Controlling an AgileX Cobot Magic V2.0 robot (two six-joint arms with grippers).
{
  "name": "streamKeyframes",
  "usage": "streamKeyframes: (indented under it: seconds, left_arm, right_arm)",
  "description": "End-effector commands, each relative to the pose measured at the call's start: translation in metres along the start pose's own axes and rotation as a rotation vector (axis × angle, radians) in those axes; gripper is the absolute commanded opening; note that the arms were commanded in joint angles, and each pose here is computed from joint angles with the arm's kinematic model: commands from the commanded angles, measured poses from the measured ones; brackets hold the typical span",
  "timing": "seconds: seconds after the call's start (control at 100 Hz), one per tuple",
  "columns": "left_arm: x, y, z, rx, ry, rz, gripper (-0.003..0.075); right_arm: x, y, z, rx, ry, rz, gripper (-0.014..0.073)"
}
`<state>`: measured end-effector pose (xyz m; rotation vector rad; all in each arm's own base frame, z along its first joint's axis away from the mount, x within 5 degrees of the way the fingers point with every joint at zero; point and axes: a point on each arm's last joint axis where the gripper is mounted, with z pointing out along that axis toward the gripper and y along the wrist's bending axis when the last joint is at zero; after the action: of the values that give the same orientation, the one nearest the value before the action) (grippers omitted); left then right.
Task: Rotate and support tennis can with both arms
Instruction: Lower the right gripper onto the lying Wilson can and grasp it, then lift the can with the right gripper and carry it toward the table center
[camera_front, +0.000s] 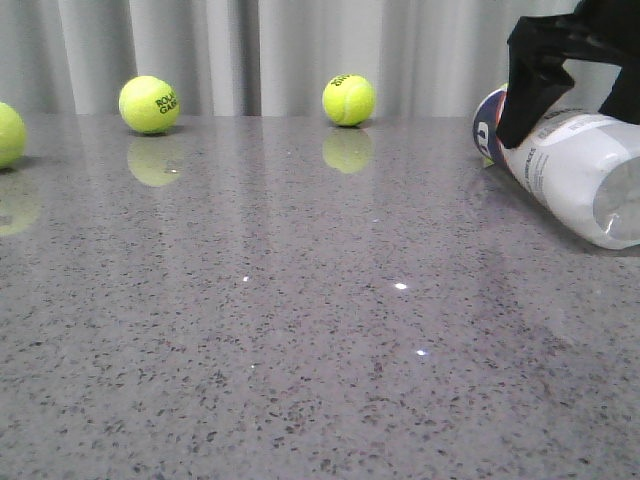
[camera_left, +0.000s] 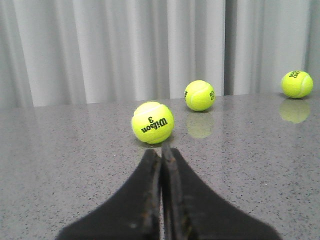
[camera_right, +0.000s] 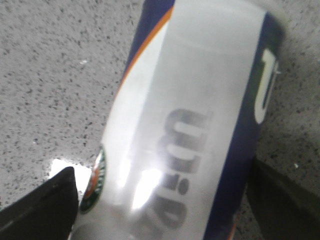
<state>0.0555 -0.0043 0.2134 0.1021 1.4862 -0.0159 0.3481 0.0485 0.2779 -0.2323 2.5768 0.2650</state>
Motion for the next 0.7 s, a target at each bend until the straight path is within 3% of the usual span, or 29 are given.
streamKeyframes:
  seconds: [0.0,0.15,0.36,0.53,0.69]
  left_arm:
    - [0.007,-0.001,-0.002,0.000,-0.068,-0.014,-0.0021]
    - [0.007,-0.001,-0.002,0.000,-0.068,-0.014,-0.0021]
    - [0.007,-0.001,-0.002,0.000,-0.068,-0.014,-0.0021]
    - [0.007,-0.001,-0.002,0.000,-0.068,-0.014,-0.0021]
    - [0.007,-0.001,-0.002,0.000,-0.068,-0.014,-0.0021]
  right_arm:
    - [-0.013,0.002,-0.015,0.001,-0.095,-0.011,0.0646]
    - [-0.011,0.002,-0.011,-0.005,-0.063,-0.009,0.0601]
    - [-0.009,0.004,-0.015,-0.015,-0.034,-0.012,0.0265]
    - [-0.021,0.015,-0.044,-0.031,-0.082,-0.078,0.0239]
    - [-0.035,0.051,-0.075,-0.085,-0.115,-0.376,0.0239]
